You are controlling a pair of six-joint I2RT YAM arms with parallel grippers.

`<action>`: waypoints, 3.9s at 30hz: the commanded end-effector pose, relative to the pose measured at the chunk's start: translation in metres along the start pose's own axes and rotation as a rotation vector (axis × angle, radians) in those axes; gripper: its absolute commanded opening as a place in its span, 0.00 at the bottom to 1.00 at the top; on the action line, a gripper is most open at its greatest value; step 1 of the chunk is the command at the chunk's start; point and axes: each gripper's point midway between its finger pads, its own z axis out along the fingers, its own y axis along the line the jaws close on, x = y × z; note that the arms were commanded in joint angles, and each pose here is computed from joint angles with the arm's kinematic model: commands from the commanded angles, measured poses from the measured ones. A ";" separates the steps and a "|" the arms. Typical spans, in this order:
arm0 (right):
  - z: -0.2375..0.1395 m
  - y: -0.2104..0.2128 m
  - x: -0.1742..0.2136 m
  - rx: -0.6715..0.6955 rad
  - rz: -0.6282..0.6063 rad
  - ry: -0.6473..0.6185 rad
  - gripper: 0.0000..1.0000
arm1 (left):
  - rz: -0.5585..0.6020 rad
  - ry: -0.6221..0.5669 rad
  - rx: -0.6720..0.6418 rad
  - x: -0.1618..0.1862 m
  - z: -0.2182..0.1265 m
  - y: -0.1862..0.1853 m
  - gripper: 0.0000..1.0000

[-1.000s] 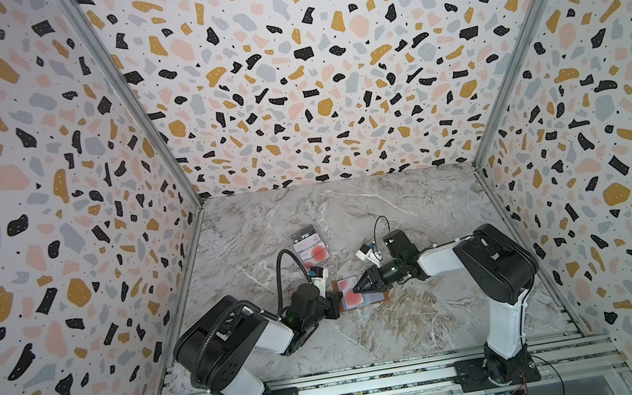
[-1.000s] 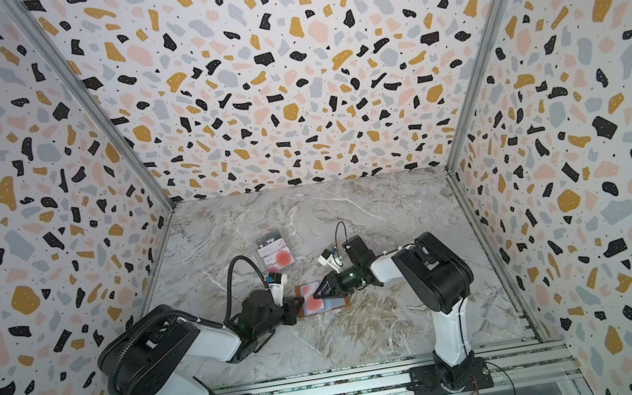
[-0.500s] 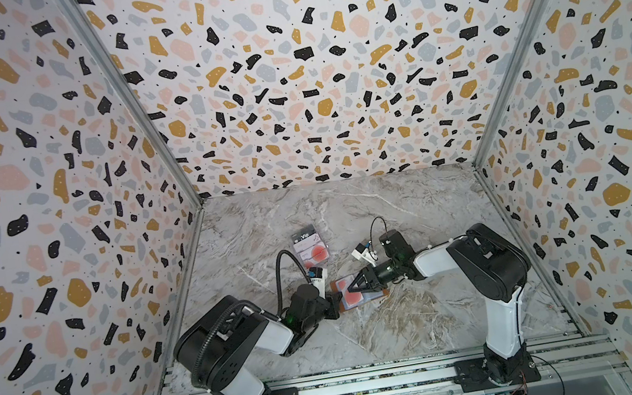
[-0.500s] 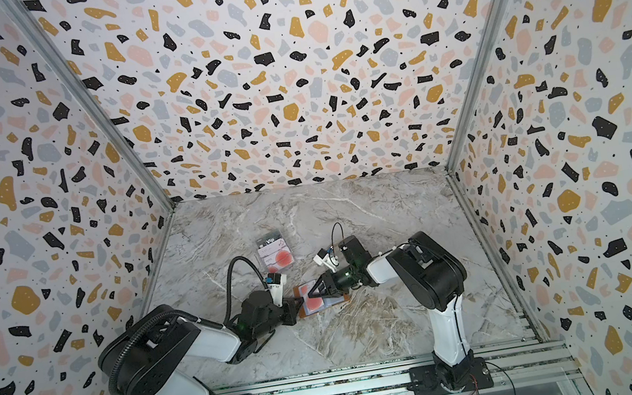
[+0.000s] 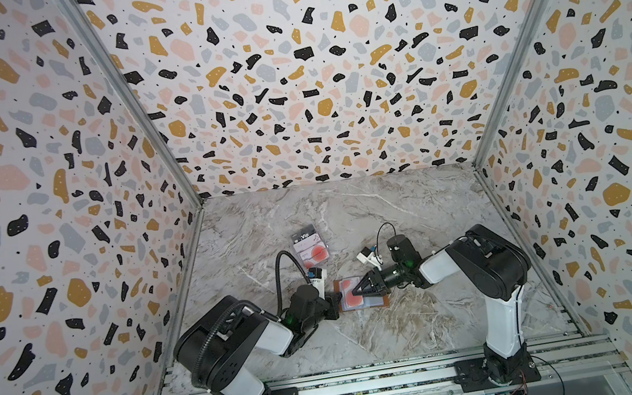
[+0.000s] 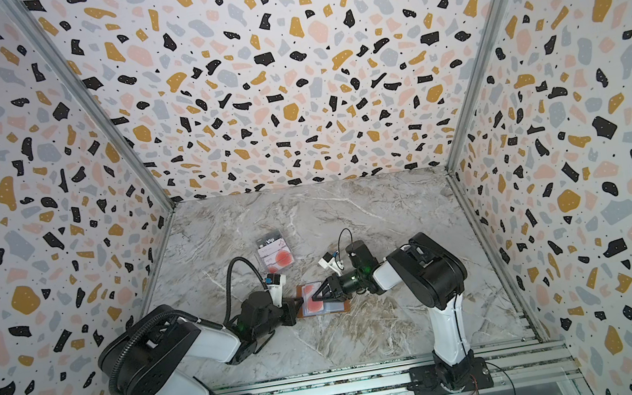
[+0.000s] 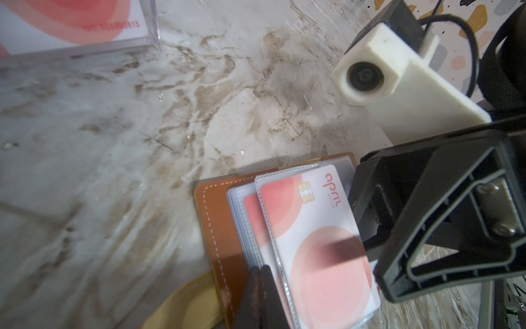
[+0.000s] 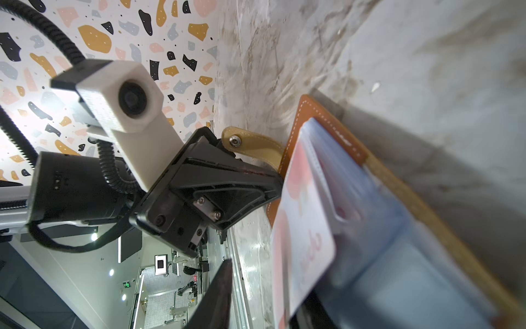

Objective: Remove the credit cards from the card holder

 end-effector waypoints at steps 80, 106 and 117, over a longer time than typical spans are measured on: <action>0.007 -0.005 0.002 -0.076 0.020 -0.012 0.32 | 0.177 0.076 0.098 0.019 0.005 -0.013 0.00; -0.015 0.021 -0.008 -0.116 -0.028 -0.054 0.28 | 0.125 0.148 0.011 0.056 -0.001 0.019 0.00; -0.023 0.016 -0.008 -0.098 -0.017 -0.071 0.26 | 0.121 0.148 0.013 0.055 0.001 0.018 0.00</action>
